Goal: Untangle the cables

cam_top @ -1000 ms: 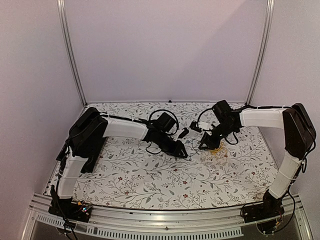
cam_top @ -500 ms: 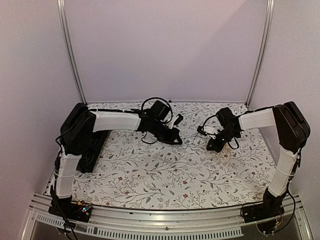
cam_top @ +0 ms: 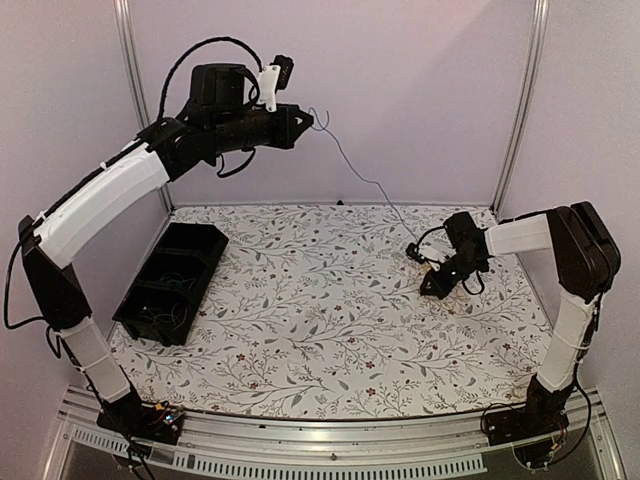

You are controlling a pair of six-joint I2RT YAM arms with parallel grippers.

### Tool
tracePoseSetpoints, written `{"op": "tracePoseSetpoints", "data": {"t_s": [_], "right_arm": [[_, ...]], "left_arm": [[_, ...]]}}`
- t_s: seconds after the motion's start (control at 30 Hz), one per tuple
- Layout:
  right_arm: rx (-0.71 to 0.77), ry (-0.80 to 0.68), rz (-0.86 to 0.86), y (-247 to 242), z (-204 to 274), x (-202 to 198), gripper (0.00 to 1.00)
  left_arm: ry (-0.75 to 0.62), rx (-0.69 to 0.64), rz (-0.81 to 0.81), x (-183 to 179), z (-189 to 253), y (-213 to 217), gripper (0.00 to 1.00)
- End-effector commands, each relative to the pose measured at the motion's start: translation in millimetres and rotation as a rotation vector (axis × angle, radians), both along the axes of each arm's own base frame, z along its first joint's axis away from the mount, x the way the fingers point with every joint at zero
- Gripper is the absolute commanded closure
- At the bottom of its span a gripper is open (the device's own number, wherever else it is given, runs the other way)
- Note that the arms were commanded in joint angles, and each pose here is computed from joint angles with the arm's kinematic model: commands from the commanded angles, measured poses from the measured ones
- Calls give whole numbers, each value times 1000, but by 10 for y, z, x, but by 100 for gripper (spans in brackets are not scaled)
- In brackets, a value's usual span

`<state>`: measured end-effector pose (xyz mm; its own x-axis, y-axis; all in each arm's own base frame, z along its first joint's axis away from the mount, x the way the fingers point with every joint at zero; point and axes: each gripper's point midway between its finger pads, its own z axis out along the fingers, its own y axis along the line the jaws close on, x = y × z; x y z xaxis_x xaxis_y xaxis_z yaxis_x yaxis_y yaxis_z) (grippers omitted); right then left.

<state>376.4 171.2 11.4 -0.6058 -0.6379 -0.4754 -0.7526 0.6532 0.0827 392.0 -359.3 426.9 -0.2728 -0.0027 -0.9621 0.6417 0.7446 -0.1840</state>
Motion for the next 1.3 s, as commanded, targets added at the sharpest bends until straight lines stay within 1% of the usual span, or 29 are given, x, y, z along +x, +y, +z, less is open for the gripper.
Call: {"op": "tracePoseSetpoints", "data": {"t_s": [0.0, 0.1, 0.2, 0.27, 0.33, 0.43, 0.5, 0.63, 0.73, 0.77, 0.87, 0.93, 1.0, 1.17, 1.27], "right_arm": [[-90, 90, -74, -271, -296, -92, 100], [-83, 83, -72, -255, -257, -73, 100], [-76, 93, -67, -237, -233, -85, 100], [-20, 108, -42, -144, -123, -126, 96], [69, 98, 16, 6, 135, -171, 91], [211, 57, 124, 224, 682, -273, 81], [275, 18, 189, 322, 989, -311, 77], [339, -71, 236, 484, 1430, -223, 70], [351, -130, 258, 670, 1600, -107, 62], [356, -148, 270, 753, 1637, -68, 58], [364, -186, 289, 971, 1689, 33, 52], [354, -200, 251, 1035, 1675, 162, 51], [377, -170, 233, 1099, 1621, 237, 51], [452, -104, 296, 1248, 1418, 104, 48], [455, -129, 332, 1320, 1370, 38, 47]], "left_arm": [[-85, 77, 117, 140, 177, 214, 100], [-124, 67, 114, 119, 356, 206, 100], [-135, 43, 95, 97, 442, 166, 100], [-128, 28, 68, 86, 419, 98, 100], [-115, 18, 40, 79, 370, 23, 100], [-93, 10, -4, 62, 269, -111, 100], [-73, 6, -41, 35, 170, -216, 100], [-39, -6, -85, 5, 8, -357, 100], [-24, -15, -104, -21, -46, -424, 100], [-24, -20, -111, -36, -38, -440, 100], [-28, -29, -122, -71, -2, -465, 100], [-34, -36, -125, -91, 39, -465, 100], [-40, -44, -124, -103, 80, -456, 100], [-48, -66, -122, -133, 168, -443, 100], [-53, -72, -124, -158, 205, -440, 100]]}}
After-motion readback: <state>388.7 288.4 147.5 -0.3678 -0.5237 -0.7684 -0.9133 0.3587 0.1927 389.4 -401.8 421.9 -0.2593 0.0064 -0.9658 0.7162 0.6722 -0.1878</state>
